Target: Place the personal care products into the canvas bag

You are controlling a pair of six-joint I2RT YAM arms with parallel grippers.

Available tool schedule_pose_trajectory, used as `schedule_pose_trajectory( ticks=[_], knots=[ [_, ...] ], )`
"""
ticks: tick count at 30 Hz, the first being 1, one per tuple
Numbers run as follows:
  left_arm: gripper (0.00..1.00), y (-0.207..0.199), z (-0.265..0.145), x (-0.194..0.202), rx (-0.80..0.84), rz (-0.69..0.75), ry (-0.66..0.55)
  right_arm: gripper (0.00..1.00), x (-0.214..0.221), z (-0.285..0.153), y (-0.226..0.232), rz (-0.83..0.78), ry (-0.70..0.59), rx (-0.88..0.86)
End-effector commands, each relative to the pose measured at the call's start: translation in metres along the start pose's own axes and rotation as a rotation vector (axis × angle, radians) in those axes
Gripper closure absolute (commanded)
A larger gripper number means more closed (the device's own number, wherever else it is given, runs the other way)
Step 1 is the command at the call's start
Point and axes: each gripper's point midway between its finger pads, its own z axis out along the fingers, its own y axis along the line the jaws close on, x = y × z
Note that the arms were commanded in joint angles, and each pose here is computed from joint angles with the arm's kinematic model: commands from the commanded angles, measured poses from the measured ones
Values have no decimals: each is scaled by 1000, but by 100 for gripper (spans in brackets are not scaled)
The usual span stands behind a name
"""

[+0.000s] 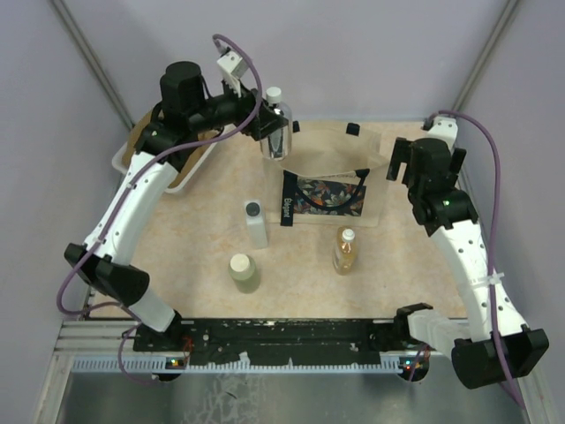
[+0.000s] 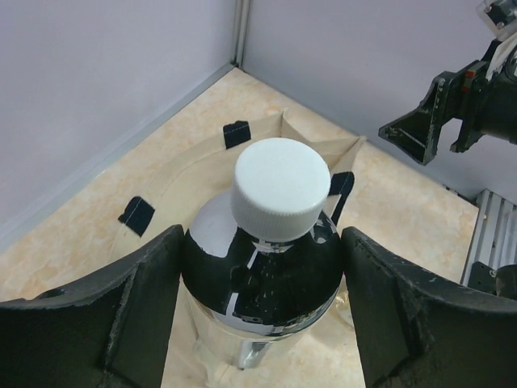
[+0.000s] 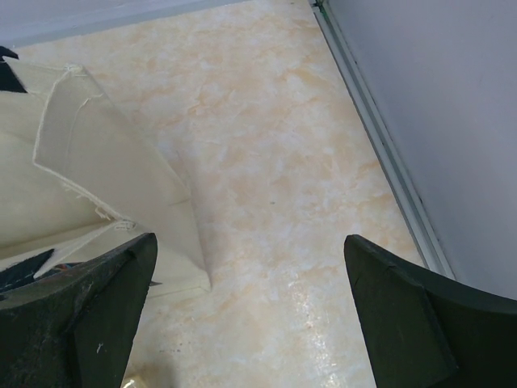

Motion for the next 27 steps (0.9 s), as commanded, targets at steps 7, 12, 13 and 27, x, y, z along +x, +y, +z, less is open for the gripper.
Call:
schedule_pose_trajectory(
  ticks=[7, 12, 13, 27],
  knots=[
    [100, -1, 53, -35, 111, 74, -191, 1, -22, -6, 6, 23, -89, -59],
    [100, 2, 86, -15, 119, 99, -169, 1, -20, -5, 5, 2, -95, -56],
    [100, -1, 92, -9, 130, 106, -162, 1, -20, -5, 4, 0, -96, -53],
    [100, 0, 141, 86, 91, 87, -19, 1, -10, 2, 6, -18, -76, -53]
  ],
)
